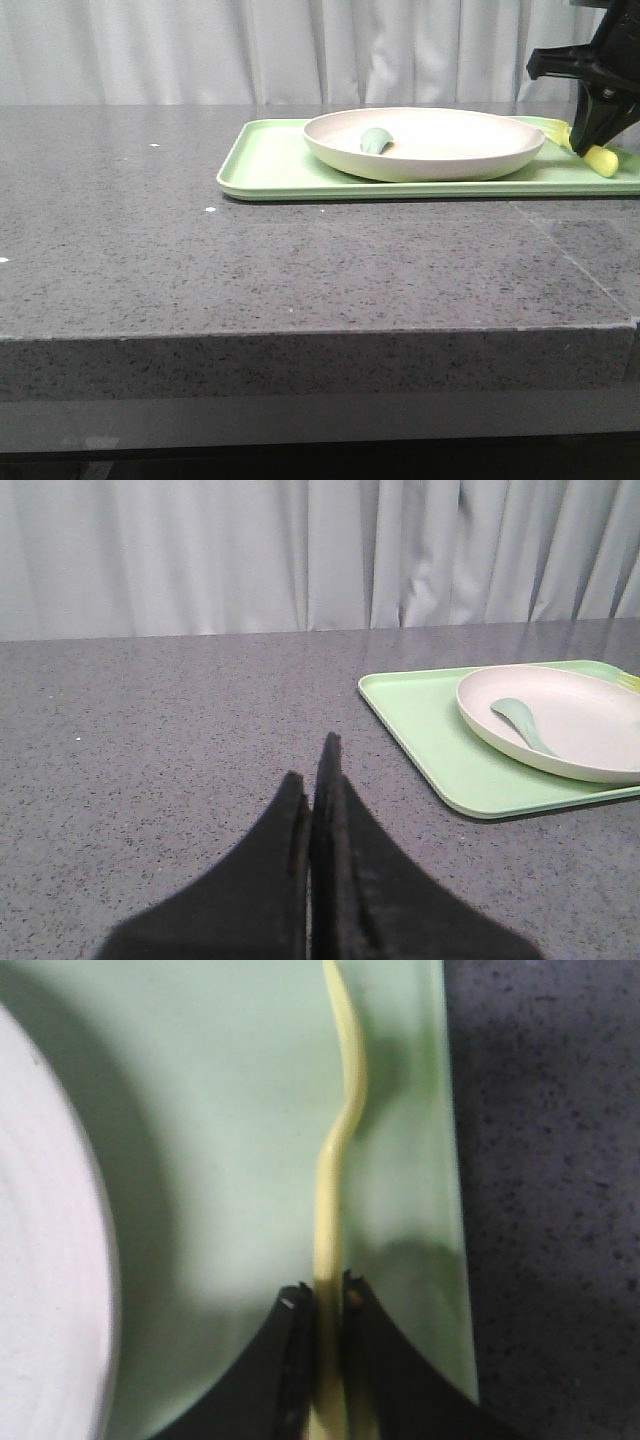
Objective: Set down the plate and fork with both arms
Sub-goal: 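Open the right gripper and raise it away from the fork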
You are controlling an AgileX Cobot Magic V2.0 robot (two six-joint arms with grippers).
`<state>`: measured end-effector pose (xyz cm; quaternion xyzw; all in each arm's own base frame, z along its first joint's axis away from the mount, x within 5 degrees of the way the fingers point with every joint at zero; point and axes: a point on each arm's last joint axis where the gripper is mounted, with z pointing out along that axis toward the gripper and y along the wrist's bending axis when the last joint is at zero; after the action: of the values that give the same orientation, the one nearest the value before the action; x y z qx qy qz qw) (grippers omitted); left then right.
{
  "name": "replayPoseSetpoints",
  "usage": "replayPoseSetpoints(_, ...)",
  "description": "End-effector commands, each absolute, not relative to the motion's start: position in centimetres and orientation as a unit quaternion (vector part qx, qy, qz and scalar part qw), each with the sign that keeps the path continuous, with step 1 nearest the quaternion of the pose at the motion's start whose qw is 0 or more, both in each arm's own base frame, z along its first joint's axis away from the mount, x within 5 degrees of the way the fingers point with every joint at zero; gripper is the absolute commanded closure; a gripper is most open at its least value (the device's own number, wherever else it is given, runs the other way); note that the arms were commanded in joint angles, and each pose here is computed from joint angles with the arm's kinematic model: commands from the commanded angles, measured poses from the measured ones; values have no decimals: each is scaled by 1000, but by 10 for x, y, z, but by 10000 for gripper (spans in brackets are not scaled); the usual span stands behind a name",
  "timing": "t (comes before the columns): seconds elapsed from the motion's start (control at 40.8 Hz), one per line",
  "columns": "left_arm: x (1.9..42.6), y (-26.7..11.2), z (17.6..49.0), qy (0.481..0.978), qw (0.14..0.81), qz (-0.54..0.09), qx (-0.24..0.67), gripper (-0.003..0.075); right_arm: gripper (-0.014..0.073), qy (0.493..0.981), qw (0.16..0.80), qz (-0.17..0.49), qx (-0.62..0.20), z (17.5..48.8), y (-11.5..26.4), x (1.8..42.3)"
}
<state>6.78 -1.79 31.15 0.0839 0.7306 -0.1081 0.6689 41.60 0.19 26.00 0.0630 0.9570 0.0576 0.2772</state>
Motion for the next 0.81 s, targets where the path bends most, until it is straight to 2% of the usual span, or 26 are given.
replayPoseSetpoints(0.0,67,-19,327,696,703,-121,82,738,421,941,330,55,56,293,0,413)
replayPoseSetpoints(0.172,67,-19,327,696,703,-121,82,738,277,938,337,56,55,302,1,408)
replayPoseSetpoints(0.245,67,-19,327,696,703,-121,82,738,244,934,348,56,54,310,1,405)
replayPoseSetpoints(0.491,67,-19,327,696,703,-121,82,738,242,911,405,59,50,361,1,381)
replayPoseSetpoints(0.613,67,-19,327,696,703,-121,82,738,290,898,432,60,46,390,2,362)
replayPoseSetpoints(0.736,67,-19,327,696,703,-121,82,738,438,887,456,61,44,413,2,342)
replayPoseSetpoints(0.785,67,-19,327,696,703,-121,82,738,524,881,467,62,43,422,2,335)
